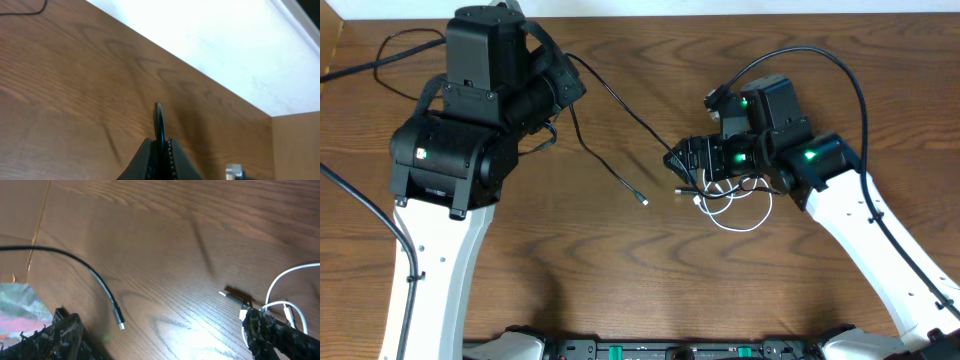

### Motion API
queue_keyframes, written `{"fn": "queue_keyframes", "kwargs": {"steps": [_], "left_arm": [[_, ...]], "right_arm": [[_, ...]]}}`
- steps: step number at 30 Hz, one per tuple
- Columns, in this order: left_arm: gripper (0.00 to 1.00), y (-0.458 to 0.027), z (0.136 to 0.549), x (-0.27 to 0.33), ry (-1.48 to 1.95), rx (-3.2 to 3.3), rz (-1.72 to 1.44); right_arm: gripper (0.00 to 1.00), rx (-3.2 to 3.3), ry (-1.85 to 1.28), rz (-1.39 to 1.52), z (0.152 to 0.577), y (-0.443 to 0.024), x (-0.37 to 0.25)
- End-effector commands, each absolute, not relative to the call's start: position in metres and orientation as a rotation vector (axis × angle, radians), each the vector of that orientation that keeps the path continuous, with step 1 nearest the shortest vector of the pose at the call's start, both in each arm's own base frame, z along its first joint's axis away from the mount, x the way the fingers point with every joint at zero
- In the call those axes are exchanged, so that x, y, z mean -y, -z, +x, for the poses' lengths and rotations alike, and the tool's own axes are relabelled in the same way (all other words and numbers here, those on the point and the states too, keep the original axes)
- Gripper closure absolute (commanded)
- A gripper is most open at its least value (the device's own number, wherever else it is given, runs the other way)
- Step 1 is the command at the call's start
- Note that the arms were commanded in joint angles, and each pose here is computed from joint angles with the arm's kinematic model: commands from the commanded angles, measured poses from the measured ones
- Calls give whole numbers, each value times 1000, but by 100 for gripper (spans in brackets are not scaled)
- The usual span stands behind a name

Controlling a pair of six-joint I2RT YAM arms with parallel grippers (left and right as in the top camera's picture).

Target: Untangle cables

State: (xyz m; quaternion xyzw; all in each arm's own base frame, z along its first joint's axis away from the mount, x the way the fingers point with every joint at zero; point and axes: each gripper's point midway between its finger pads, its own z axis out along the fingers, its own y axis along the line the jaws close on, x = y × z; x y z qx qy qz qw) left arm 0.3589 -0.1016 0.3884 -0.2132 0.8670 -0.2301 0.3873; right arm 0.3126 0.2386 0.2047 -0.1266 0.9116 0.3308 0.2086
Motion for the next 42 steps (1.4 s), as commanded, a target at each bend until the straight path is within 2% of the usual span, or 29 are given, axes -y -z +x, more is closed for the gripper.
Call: {"fn": "queue_keyframes", "kwargs": {"steps": [1, 10, 17, 23, 24, 25, 26, 27, 28, 30, 31, 34, 37, 39, 42], "left_arm": [[92, -392, 364, 101, 602, -2177, -583], [92, -390, 367, 73, 424, -2128, -665], [92, -384, 363, 68, 385, -2147, -680], [92, -381, 361, 68, 378, -2161, -682], [92, -381, 361, 68, 378, -2160, -682], [92, -381, 361, 67, 378, -2160, -682], [92, -381, 361, 68, 378, -2160, -682], [92, -381, 361, 68, 379, -2160, -682], [92, -381, 361, 68, 379, -2160, -682], [92, -381, 361, 68, 379, -2160, -682], [92, -381, 361, 68, 379, -2160, -682], [92, -382, 361, 68, 379, -2160, -682], [92, -381, 361, 68, 378, -2161, -682], [92, -381, 361, 68, 378, -2161, -682], [92, -381, 361, 68, 378, -2161, -682]], "right_arm": [[1, -2488, -955, -444, 308, -213, -247], [1, -2354, -912, -447, 334, -230, -248], [1, -2411, -679, 126, 381, -218, -176], [1, -2396, -650, 210, 389, -218, -161], [4, -2397, -652, 206, 388, -218, -161], [12, -2407, -673, 162, 385, -218, -166], [27, -2415, -701, 86, 380, -218, -174], [37, -2414, -743, -18, 374, -220, -186], [34, -2397, -783, -170, 365, -223, -200], [21, -2351, -793, -392, 354, -226, -218], [15, -2331, -778, -473, 351, -226, -223], [4, -2293, -744, -652, 338, -223, -236], [2, -2254, -716, -826, 322, -219, -251], [7, -2234, -666, -918, 316, -214, -255], [4, -2244, -572, -1002, 313, -202, -250]]}}
